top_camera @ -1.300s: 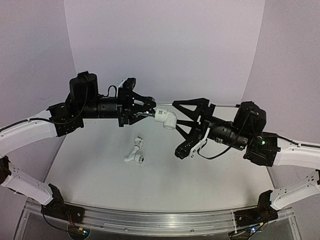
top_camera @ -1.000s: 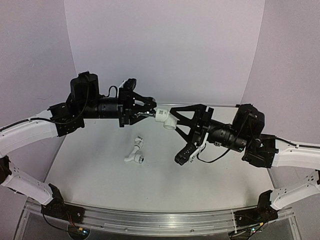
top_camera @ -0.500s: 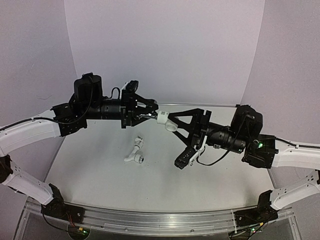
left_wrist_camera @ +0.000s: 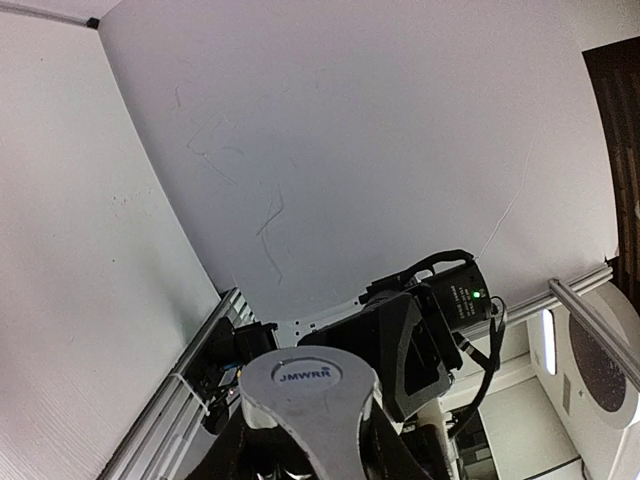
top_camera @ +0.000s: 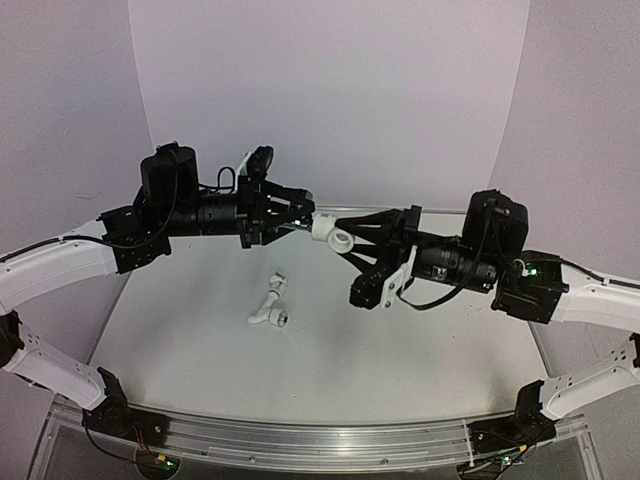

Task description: Install the water faucets

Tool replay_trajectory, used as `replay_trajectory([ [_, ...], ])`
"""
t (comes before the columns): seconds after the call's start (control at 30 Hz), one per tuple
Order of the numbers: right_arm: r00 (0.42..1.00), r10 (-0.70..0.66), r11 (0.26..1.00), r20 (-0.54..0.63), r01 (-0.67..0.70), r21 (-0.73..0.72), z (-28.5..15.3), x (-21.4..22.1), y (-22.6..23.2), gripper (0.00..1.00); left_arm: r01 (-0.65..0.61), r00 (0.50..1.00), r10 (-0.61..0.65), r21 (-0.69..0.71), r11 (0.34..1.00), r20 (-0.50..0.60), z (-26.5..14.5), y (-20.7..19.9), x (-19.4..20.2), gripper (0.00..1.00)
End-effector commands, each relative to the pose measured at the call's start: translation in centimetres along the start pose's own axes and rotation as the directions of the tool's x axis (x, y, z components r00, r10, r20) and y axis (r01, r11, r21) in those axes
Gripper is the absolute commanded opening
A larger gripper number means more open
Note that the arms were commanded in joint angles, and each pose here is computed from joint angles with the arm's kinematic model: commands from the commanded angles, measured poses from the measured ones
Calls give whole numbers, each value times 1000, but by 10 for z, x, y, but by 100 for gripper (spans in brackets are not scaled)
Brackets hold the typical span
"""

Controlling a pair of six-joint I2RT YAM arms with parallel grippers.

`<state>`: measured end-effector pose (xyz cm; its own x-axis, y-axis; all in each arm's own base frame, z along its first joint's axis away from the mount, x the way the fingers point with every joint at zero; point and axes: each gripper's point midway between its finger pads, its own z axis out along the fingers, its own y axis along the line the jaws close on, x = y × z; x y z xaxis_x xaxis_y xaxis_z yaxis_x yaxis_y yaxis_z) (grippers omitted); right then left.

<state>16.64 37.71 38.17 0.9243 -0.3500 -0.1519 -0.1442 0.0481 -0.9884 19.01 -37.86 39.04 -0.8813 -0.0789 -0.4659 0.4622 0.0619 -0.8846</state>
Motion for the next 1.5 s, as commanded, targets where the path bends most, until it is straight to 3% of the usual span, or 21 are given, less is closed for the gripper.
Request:
replay_trajectory([
  [0.0,893,449,891,28,-450,66,-2,-8,-56,26,-221,973,218,41,974,73,-13,-25,-10,0],
  [0.17,748,663,746,9,-662,69,0,-3,-60,25,-286,956,282,41,957,74,-15,-26,-8,0],
  [0.3,595,803,592,14,-801,91,0,1,-67,24,-330,943,327,47,943,66,-15,-28,-4,0],
  [0.53,181,983,176,36,-977,122,-6,12,-71,20,-445,893,446,-26,895,58,-20,-26,-1,0],
  [0.63,-68,996,-73,64,-993,88,-10,25,-76,17,-499,864,501,-39,865,54,-26,-28,1,0],
  [0.73,-261,965,-261,6,-965,-3,-7,28,-67,15,-554,830,555,-28,832,55,-32,-34,6,0],
  [0.83,-403,913,-407,-63,-909,-86,-1,19,-61,11,-605,794,605,-17,796,53,-35,-39,11,0],
  [0.9,-448,888,-458,-100,-881,-116,3,15,-59,9,-631,774,631,-10,775,48,-36,-42,14,0],
  [1.03,-508,850,-525,-141,-840,-137,6,13,-55,7,-643,765,644,-17,765,23,-36,-40,18,0],
  [1.1,-541,828,-557,-146,-821,-122,7,17,-53,11,-638,769,639,-31,769,28,-36,-39,16,0],
  [1.17,-560,817,-574,-136,-812,-104,7,25,-54,24,-618,784,620,-50,785,35,-36,-37,13,0],
  [1.23,-527,843,-537,-111,-838,-98,7,31,-60,62,-580,810,584,-71,812,60,-37,-39,7,0],
  [1.27,-481,872,-488,-90,-867,-98,7,33,-66,73,-554,824,561,-89,828,79,-38,-39,2,0],
  [1.37,-251,968,-252,-25,-963,-96,-3,33,-88,93,-454,872,469,-130,882,138,-41,-37,-11,0],
  [1.47,70,997,72,41,-997,-38,-20,35,-107,98,-366,907,383,-118,923,174,-43,-40,-16,0],
])
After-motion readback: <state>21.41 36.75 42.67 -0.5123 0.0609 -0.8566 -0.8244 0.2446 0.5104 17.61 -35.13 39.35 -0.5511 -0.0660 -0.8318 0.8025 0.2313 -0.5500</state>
